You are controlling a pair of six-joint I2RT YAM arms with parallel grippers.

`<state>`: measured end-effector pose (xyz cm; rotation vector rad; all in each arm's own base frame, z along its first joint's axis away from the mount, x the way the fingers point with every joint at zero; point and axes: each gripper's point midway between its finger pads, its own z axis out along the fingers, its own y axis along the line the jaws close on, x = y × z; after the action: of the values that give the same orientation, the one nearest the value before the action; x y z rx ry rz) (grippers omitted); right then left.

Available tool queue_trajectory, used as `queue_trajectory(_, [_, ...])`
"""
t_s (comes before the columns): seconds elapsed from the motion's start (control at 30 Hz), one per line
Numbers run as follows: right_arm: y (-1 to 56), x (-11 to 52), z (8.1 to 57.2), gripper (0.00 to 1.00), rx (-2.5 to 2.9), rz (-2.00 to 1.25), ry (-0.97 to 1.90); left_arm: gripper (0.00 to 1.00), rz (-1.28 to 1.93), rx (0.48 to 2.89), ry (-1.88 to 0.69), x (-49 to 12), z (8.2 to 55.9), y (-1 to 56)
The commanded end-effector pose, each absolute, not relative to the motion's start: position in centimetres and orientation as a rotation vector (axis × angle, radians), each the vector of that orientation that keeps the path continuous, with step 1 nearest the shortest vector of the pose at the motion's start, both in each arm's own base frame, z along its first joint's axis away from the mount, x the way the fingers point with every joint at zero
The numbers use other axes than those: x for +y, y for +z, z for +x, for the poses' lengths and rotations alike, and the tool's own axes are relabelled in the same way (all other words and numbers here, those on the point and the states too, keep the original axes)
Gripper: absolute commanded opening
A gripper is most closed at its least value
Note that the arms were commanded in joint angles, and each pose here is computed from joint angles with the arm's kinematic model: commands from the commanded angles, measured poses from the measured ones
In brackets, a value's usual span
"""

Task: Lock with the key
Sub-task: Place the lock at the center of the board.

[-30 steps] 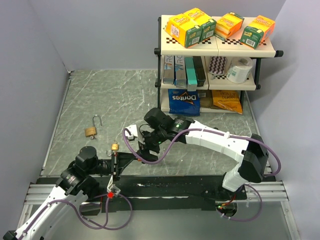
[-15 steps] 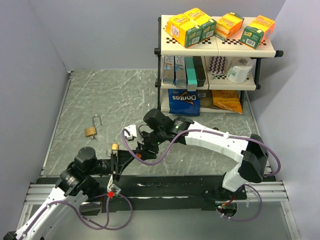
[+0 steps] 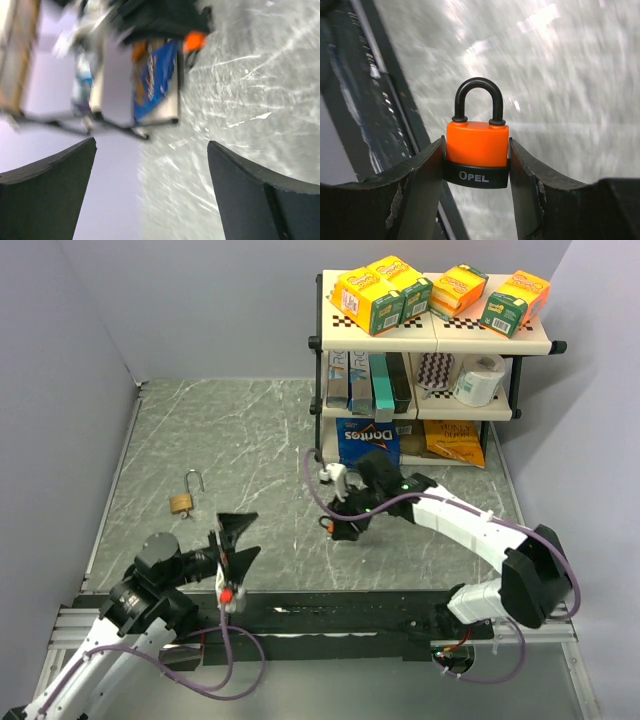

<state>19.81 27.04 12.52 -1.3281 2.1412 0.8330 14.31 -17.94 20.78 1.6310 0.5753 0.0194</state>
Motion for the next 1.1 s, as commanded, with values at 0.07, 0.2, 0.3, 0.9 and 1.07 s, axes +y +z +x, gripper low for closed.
queue_trajectory(0.07, [12.3,23.5,22.4,0.07,2.217,-0.996,0.737,0.96,1.111,1.262,-0.217,-16.6,20.2,26.2])
queue_trajectory(0.2, [10.8,21.1,24.4,0.08,2.346,-0.775,0.683,0.96,0.745,1.538,-0.433,-17.3,22.4,28.1])
queue_trajectory(0.3, [9.4,20.0,25.6,0.06,2.441,-0.603,0.597,0.96,0.550,1.627,-0.571,-17.7,22.9,29.2])
queue_trajectory(0.9, [5.7,15.8,32.4,0.00,2.590,-0.033,0.142,0.96,0.019,1.795,-0.722,-13.3,26.7,28.5])
queue_trajectory(1.07, [4.5,15.8,32.1,0.05,2.649,0.032,0.127,0.96,0.013,1.849,-0.702,-13.1,26.9,27.5])
